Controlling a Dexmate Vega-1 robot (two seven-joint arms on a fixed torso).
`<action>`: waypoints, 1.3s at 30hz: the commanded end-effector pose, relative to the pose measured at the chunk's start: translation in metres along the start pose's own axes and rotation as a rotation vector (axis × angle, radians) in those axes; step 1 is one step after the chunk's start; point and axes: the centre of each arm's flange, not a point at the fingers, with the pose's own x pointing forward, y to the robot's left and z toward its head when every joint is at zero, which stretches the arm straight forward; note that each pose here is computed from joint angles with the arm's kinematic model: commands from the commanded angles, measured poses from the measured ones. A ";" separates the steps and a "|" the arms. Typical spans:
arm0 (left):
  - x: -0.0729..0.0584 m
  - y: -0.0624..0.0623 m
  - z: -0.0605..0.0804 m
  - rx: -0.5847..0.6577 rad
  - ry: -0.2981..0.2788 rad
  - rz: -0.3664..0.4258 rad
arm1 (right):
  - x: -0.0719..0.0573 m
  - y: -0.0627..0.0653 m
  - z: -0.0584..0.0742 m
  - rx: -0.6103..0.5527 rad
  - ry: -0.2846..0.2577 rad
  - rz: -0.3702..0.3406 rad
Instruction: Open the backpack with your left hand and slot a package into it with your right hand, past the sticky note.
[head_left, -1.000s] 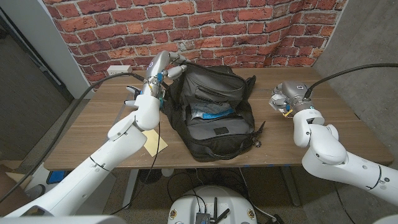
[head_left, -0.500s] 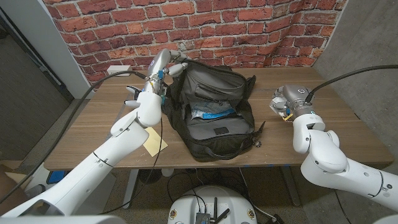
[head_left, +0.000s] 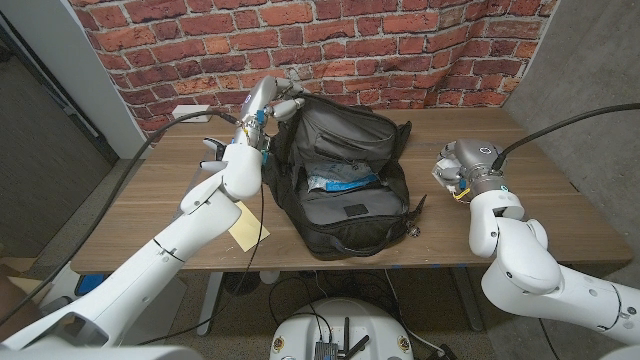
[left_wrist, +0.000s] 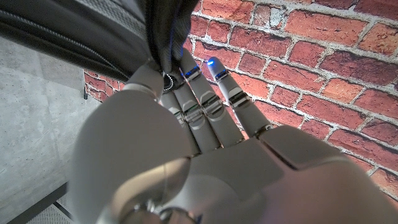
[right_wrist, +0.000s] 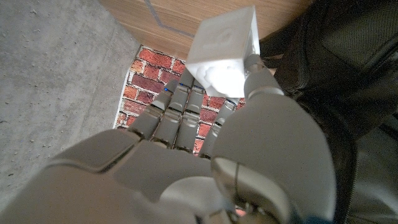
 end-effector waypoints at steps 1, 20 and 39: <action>0.006 -0.004 -0.003 -0.019 0.004 -0.006 | -0.014 -0.005 0.005 0.016 0.002 -0.002; 0.022 -0.010 -0.008 -0.036 -0.009 -0.028 | -0.043 -0.003 0.002 0.024 -0.044 0.009; 0.029 -0.018 -0.006 -0.037 -0.018 -0.051 | -0.055 0.001 0.010 0.062 -0.207 -0.008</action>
